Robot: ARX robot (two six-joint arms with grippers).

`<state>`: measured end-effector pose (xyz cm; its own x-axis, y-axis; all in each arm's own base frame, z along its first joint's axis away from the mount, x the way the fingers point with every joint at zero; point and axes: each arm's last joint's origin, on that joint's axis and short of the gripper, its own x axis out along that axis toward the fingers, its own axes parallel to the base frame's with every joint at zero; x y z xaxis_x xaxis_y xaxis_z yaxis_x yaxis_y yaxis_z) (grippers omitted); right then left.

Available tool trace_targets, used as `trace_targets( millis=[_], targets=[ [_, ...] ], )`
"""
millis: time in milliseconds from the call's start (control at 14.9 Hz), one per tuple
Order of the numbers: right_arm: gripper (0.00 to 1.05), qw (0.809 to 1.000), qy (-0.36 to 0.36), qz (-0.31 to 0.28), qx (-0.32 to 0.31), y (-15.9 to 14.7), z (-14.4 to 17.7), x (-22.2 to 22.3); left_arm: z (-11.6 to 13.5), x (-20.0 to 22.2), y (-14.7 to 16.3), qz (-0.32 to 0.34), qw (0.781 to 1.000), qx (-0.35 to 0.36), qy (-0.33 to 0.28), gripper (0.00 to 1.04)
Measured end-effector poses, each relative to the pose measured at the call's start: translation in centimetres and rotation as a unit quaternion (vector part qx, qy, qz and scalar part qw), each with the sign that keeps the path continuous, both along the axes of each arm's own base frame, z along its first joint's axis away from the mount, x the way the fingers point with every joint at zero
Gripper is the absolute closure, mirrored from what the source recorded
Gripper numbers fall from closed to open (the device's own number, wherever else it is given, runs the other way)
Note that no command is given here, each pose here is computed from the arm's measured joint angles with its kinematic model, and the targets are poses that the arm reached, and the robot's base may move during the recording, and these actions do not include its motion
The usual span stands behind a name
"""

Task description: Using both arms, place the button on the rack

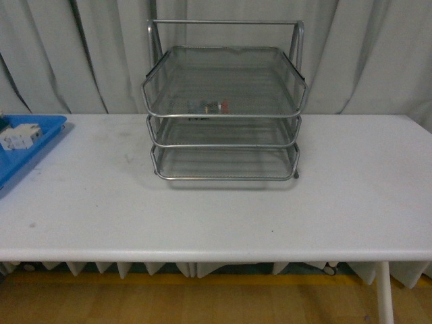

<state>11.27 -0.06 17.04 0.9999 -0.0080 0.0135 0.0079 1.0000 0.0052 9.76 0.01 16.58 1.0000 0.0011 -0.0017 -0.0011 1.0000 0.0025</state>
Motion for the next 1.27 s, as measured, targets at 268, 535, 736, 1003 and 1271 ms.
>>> trace_targets(
  millis=[268, 535, 736, 1003, 1271],
  targets=[
    [1.03, 1.0, 0.002, 0.0, 0.0, 0.0, -0.1, -0.5, 0.0, 0.0, 0.0, 0.0, 1.0, 0.0, 0.0, 0.07],
    [1.03, 1.0, 0.01, 0.001, 0.0, 0.0, -0.5, -1.5, 0.0, 0.0, 0.0, 0.0, 1.0, 0.0, 0.0, 0.07],
    [0.48, 1.0, 0.004, 0.002, -0.001, 0.0, -0.4, -1.6, 0.0, 0.0, 0.0, 0.0, 1.0, 0.0, 0.0, 0.07],
    [0.1, 1.0, 0.004, 0.002, -0.001, 0.0, -0.4, -1.6, 0.0, 0.0, 0.0, 0.0, 1.0, 0.0, 0.0, 0.07],
    [0.06, 1.0, 0.004, 0.001, -0.001, 0.0, -0.4, -1.6, 0.0, 0.0, 0.0, 0.0, 1.0, 0.0, 0.0, 0.07]
  ],
)
